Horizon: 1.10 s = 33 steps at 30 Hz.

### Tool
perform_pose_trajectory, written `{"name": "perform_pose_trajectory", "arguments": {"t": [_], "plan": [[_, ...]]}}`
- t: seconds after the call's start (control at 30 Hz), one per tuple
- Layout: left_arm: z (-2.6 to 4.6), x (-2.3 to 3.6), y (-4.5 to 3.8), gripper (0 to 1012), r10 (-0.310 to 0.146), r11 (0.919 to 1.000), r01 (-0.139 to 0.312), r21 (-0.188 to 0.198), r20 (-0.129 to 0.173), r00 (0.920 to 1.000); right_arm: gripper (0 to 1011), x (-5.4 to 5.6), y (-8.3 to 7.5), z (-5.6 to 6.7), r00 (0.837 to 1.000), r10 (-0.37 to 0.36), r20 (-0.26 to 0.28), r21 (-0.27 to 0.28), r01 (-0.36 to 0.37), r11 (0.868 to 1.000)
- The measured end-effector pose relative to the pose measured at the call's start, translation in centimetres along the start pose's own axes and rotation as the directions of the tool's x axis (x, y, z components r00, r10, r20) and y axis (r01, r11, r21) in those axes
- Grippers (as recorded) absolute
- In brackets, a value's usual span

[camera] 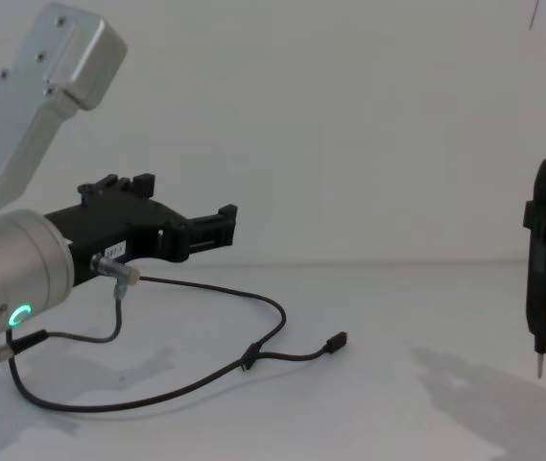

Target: Pick up the data cable with the one hand.

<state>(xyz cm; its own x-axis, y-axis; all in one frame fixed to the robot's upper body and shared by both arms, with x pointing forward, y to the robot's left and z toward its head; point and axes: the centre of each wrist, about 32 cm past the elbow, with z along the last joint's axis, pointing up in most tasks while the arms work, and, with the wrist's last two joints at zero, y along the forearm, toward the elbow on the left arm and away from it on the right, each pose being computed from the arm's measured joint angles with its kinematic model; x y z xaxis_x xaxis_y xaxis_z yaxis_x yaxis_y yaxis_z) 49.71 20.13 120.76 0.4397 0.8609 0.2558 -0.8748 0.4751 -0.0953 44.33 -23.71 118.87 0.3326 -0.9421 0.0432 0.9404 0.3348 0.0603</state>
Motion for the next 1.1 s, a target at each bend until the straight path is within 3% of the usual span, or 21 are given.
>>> {"name": "perform_pose_trajectory", "arguments": {"t": [0.23, 0.43, 0.67, 0.73, 1.1], "plan": [[0.18, 0.63, -0.32, 1002, -0.064, 0.9978, 0.064, -0.015, -0.005, 0.9979, 279, 0.0, 0.0, 0.0, 1.0, 0.0, 0.0, 0.0, 0.0, 1.0], [0.34, 1.34, -0.66, 1001, -0.14, 0.9899, 0.14, -0.023, -0.022, 0.9899, 279, 0.0, 0.0, 0.0, 1.0, 0.0, 0.0, 0.0, 0.0, 1.0], [0.28, 2.2, -1.06, 1001, -0.234, 0.9722, 0.232, -0.028, -0.063, 0.9703, 279, 0.0, 0.0, 0.0, 1.0, 0.0, 0.0, 0.0, 0.0, 1.0], [0.18, 2.55, -1.24, 1001, -0.271, 0.9626, 0.27, -0.026, -0.088, 0.9586, 279, 0.0, 0.0, 0.0, 1.0, 0.0, 0.0, 0.0, 0.0, 1.0], [0.23, 3.43, -1.6, 1001, -0.335, 0.9404, 0.34, 0.01, -0.145, 0.931, 279, 0.0, 0.0, 0.0, 1.0, 0.0, 0.0, 0.0, 0.0, 1.0]]}}
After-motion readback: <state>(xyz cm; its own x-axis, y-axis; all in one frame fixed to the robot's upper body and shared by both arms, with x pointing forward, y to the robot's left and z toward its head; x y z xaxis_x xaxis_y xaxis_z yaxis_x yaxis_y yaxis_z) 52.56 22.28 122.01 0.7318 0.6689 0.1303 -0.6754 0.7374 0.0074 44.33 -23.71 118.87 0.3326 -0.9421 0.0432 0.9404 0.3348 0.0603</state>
